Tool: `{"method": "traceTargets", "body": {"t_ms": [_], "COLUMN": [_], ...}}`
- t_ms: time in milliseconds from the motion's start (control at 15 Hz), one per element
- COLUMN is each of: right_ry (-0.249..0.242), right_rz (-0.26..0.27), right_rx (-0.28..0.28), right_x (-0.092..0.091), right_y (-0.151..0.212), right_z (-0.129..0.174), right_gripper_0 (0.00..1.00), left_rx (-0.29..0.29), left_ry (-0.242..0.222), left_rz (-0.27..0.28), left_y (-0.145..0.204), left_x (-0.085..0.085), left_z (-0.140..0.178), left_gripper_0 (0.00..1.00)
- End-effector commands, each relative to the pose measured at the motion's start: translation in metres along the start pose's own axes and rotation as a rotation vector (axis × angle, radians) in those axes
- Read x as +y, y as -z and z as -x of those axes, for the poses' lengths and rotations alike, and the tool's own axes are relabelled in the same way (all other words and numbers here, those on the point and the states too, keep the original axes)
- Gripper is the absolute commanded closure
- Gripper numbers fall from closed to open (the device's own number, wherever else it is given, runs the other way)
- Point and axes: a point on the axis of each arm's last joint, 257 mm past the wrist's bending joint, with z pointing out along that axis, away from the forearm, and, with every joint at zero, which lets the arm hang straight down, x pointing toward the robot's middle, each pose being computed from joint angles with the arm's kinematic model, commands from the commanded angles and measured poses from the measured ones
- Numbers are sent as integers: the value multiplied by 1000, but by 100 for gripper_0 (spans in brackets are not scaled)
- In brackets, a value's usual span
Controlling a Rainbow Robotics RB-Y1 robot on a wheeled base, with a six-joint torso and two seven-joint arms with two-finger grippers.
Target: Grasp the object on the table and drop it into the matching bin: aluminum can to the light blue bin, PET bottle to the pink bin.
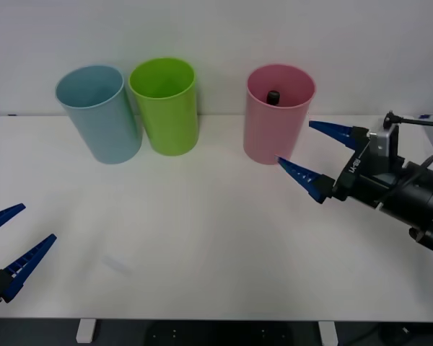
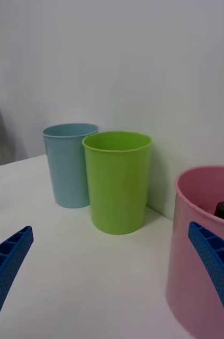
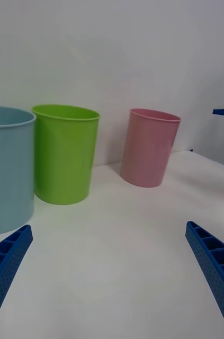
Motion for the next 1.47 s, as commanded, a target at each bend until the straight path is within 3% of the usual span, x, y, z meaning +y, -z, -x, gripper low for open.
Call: {"method": "traceTargets", "body": {"t_ms": [67,667,933,1467], "right_ry": [15,-40,-54,-89], "right_rz": [4,54,60,21], "right_rx": [20,54,68,92], "right_x": [13,51,57,59], "right_y": [16,63,83,100], "right_z": [-18,-41,-48,-64], "right_gripper_0": [0,0,0,0], "left_rx": [0,0,0,0], "left_ry": [0,0,0,0], "left_rz": [0,0,0,0], "left_y": [0,0,0,0], "left_x": [0,0,0,0], "left_z": [0,0,0,0], "left_gripper_0": [0,0,0,0]}}
